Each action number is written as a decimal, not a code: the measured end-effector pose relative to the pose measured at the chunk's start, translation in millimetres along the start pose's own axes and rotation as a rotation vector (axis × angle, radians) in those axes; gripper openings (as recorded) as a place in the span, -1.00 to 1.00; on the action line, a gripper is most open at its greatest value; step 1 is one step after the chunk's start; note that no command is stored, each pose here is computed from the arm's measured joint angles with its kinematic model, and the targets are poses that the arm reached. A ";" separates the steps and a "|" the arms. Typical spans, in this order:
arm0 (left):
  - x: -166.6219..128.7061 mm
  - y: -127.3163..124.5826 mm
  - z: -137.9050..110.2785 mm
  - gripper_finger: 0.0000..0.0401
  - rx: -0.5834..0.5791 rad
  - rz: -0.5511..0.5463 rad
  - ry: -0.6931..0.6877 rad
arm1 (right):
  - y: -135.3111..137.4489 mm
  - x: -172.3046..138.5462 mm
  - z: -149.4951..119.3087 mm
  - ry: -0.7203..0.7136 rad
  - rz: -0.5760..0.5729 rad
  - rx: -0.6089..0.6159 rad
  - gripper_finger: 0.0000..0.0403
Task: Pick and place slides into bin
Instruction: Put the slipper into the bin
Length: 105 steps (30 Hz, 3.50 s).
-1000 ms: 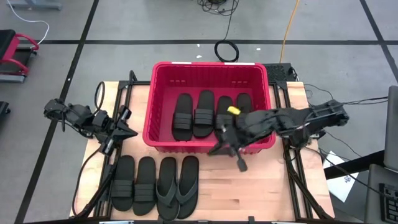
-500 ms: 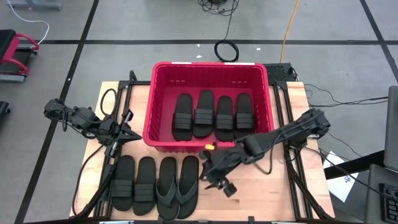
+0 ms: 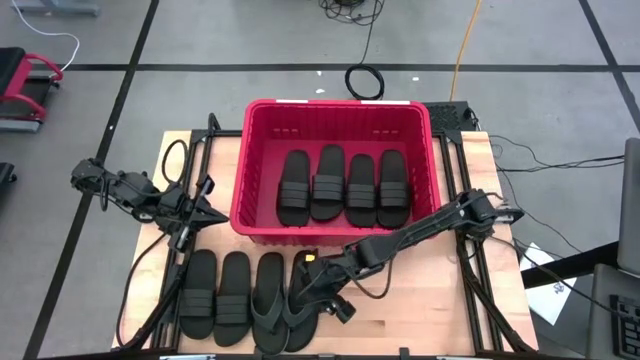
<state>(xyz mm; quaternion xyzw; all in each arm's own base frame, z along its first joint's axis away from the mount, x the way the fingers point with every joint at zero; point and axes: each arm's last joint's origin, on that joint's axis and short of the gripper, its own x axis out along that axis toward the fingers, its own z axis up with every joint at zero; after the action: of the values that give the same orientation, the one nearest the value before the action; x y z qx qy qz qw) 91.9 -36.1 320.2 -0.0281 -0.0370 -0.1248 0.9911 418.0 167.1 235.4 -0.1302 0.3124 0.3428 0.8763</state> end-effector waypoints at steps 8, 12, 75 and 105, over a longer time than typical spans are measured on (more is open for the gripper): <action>0.0 0.4 0.3 -0.92 -0.001 0.016 -0.003 | -15.8 -2.8 -6.6 -0.002 0.027 0.086 0.10; 0.0 0.4 0.3 -0.98 -0.012 0.016 -0.003 | -29.5 -7.2 -10.8 0.006 -0.029 0.119 0.10; -0.1 1.7 -0.3 -0.87 0.021 0.059 0.003 | 0.1 -12.2 -23.5 -0.084 0.155 0.228 -0.99; -0.1 1.8 -1.2 -0.87 0.110 0.059 0.014 | 37.9 -241.5 73.3 0.013 -0.312 0.256 -1.00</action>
<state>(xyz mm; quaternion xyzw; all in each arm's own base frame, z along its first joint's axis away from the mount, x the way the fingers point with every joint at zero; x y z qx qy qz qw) 92.4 -34.5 318.9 0.0263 -0.0361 -0.0933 0.9946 288.2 101.7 445.2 -0.0667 0.3353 0.1595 0.9261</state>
